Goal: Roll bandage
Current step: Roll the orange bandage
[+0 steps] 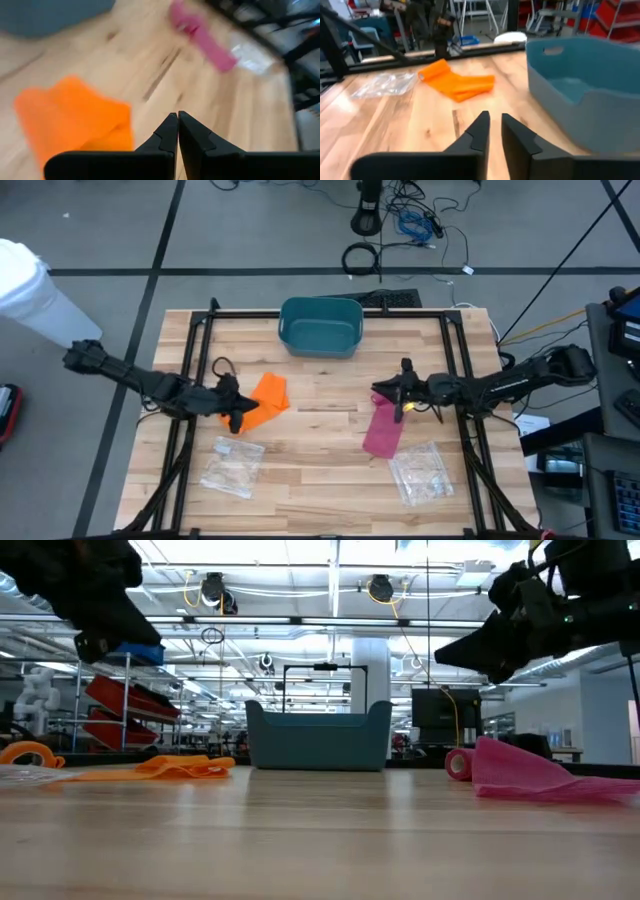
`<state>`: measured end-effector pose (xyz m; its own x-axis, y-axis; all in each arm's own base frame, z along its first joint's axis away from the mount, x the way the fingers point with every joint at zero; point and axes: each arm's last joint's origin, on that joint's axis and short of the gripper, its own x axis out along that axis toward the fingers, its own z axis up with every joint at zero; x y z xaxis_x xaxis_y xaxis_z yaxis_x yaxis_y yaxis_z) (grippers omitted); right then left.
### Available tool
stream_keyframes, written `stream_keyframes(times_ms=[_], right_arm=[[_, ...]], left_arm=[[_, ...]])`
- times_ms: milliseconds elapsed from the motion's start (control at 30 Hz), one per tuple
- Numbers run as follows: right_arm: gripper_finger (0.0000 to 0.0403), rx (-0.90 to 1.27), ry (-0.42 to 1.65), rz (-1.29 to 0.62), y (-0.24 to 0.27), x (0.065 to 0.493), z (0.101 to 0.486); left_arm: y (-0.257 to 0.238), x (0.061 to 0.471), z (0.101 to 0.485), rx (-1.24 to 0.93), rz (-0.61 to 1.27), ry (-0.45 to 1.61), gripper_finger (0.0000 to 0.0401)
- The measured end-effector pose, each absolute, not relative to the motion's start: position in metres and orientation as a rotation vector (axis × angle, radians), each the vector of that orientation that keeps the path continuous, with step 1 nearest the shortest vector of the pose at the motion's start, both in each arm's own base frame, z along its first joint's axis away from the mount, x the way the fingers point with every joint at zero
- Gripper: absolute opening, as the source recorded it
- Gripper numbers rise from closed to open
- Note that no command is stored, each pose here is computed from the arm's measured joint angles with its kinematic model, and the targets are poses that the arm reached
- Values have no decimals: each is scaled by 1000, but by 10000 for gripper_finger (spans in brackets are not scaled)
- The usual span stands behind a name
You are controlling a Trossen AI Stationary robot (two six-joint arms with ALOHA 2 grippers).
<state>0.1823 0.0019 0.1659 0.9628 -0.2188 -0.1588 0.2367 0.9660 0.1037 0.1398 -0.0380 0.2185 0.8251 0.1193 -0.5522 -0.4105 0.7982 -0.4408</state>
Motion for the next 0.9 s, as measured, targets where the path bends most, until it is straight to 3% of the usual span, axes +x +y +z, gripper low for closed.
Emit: stream_keyframes(times_ms=[233, 367, 533, 900], right_arm=[[127, 154, 268, -203, 4, 192, 146], [158, 113, 238, -209, 2, 198, 143], [172, 125, 121, -202, 0, 205, 149], [174, 84, 241, -171, 0, 228, 138]], left_arm=[[-41, 142, 221, -813, 471, 757, 17], [-46, 144, 217, -906, 445, 862, 24], [-44, 140, 209, -968, 552, 952, 53], [-31, 121, 200, -1024, 810, 1097, 142]])
